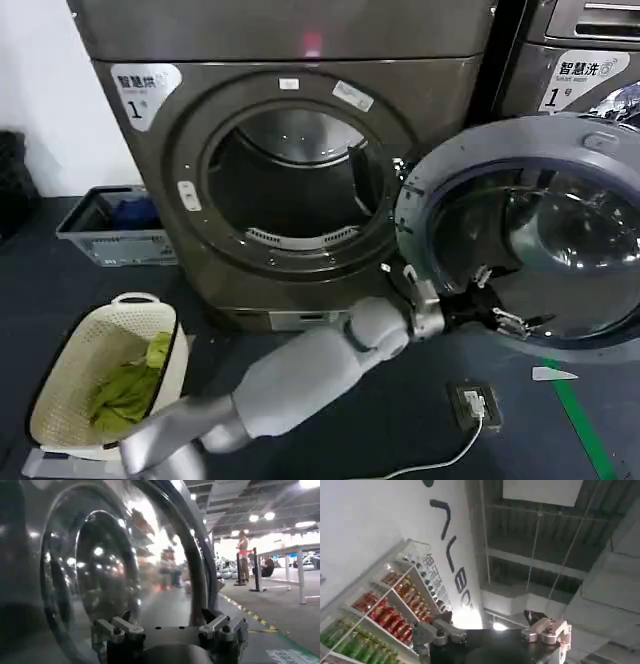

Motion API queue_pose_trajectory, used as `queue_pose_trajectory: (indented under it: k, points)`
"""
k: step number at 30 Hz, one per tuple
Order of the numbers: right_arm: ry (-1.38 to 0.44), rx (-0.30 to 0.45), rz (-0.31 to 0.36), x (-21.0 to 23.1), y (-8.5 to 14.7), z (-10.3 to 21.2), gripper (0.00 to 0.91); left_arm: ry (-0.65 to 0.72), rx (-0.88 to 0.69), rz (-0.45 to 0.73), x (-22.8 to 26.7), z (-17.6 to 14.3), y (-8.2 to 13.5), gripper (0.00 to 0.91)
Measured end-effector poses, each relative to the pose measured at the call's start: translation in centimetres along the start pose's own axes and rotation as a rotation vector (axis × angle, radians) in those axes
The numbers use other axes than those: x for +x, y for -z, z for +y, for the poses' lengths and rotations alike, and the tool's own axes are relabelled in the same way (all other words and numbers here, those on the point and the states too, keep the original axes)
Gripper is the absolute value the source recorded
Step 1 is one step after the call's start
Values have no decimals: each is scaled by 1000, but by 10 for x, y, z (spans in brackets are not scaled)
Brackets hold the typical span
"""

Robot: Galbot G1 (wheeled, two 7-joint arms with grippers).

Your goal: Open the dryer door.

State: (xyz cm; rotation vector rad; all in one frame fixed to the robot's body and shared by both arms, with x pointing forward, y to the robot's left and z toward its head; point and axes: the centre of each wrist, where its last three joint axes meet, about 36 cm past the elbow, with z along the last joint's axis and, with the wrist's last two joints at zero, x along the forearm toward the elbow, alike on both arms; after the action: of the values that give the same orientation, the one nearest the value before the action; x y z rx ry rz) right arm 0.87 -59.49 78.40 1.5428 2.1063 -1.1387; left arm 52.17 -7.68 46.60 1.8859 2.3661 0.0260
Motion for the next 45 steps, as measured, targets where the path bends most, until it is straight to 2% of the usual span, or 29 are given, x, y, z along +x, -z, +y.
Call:
queue_pose_trajectory:
  k: [18, 34, 45]
  points:
    - [-10, -6, 15, -4, -5, -9, 907, 35, -24, -29, -28, 9, 11, 907]
    - [-9, -41, 25, -25, -17, -3, 907, 26, -20, -87, 14, 8, 10, 907]
    - [-12, -60, -23, -39, -15, -2, 907, 20, 7, -165, 58, -1, 19, 907]
